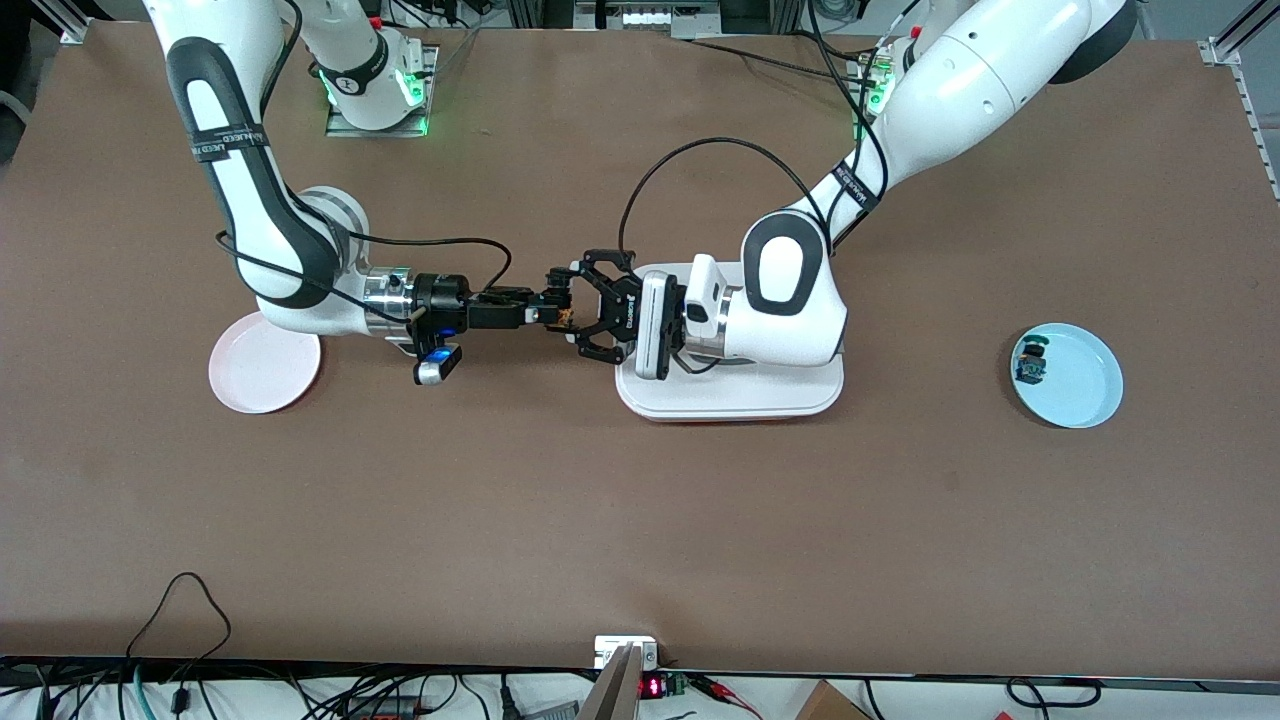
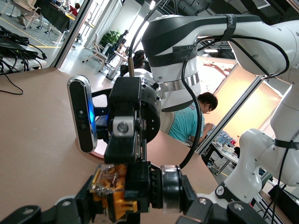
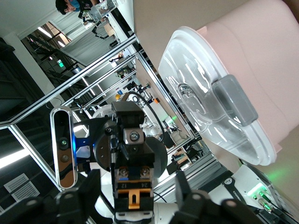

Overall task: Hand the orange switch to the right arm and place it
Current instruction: 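Close the right gripper on the switch while the left gripper opens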

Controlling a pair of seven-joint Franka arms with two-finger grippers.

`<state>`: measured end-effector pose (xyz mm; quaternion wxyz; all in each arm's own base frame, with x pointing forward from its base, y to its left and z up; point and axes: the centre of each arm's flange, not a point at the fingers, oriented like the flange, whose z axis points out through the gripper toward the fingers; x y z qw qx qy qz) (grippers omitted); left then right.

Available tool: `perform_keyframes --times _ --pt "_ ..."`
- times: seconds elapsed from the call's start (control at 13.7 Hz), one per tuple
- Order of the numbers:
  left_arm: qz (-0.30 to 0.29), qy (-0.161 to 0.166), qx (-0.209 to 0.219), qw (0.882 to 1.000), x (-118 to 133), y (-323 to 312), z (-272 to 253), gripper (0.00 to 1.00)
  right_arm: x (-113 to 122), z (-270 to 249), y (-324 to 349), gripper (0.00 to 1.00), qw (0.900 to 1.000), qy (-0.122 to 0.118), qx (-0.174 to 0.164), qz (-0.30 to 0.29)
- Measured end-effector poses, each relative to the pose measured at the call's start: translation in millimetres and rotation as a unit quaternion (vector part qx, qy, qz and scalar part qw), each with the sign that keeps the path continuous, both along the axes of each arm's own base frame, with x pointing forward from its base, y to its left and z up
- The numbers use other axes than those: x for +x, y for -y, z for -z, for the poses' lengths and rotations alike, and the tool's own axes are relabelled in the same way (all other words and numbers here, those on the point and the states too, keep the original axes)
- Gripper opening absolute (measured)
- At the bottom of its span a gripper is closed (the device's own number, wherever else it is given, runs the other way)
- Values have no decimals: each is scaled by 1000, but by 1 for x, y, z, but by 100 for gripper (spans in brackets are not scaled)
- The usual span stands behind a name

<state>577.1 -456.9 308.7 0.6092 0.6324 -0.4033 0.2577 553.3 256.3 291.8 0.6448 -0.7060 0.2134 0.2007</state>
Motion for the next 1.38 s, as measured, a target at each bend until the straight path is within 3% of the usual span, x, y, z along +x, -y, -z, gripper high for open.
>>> perform_keyframes --times 0.07,0.22,0.29,0.44,1.02,1.09,1.24,1.38 --pt "-3 -4 -3 1000 0 0 0 72 0 0 0 68 1000 0 0 0" --pt "-6 -8 -6 1000 0 0 0 72 0 0 0 50 1000 -1 1 3" --pt "-6 -9 -6 1000 0 0 0 72 0 0 0 50 1000 -1 1 3" --pt "-7 -10 -6 1000 0 0 2 72 2 -1 1 33 1000 -4 6 9" --pt "-10 -14 -10 1000 0 0 2 72 3 -2 2 33 1000 -5 7 10" --pt "-13 -18 -14 1000 1 0 1 77 4 -3 2 33 1000 -6 7 11" --pt "-19 -21 -22 999 3 1 -4 97 10 -7 8 33 1000 -7 7 17" --pt "-20 -21 -24 999 5 1 -7 100 15 -11 15 33 1000 -3 3 18"
